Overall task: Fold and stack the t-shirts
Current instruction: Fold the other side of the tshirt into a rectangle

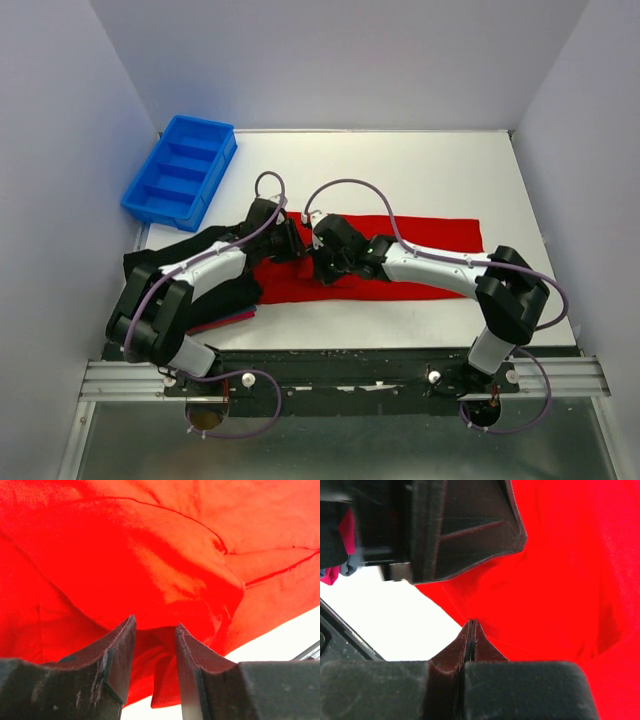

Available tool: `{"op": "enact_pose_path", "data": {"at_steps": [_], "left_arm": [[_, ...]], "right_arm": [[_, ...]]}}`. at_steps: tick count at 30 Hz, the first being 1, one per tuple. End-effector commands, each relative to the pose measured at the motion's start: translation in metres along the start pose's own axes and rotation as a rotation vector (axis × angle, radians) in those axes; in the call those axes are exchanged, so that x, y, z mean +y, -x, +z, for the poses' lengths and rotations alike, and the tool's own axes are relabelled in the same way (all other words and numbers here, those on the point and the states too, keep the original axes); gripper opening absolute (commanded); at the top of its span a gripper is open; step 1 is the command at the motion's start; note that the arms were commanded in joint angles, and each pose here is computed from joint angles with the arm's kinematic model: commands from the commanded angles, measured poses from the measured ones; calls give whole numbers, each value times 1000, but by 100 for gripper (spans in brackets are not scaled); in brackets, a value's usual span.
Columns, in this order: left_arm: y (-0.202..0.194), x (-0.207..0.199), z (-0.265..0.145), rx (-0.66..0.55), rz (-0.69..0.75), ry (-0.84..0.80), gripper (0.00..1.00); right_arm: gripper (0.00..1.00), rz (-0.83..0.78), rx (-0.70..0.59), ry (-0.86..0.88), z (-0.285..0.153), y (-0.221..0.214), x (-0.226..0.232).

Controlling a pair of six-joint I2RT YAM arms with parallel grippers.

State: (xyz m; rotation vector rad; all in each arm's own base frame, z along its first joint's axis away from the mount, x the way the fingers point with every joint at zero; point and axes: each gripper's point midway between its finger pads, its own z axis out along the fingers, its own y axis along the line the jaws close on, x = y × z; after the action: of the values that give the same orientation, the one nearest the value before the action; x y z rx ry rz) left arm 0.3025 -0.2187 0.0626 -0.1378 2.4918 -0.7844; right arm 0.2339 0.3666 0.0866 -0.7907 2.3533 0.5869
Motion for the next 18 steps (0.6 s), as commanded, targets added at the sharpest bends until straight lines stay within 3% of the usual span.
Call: {"op": "enact_pose_path", "data": {"at_steps": [1,6,10,18], "left_arm": [[0,-3,-23,-38,0,23,49],[-10,-1,-38,-43,-5,31,51],[-30,7,-41,-22,-22,36,51],[-55,10,-44,-5,-59,26,49]], "right_arm": [[1,2,70,64,-13,-16,13],[24,29,92,25,-10,-23,6],[40,89,18,-53,-25,-12,-10],[36,294,69,-127,-36,-31,-50]]}}
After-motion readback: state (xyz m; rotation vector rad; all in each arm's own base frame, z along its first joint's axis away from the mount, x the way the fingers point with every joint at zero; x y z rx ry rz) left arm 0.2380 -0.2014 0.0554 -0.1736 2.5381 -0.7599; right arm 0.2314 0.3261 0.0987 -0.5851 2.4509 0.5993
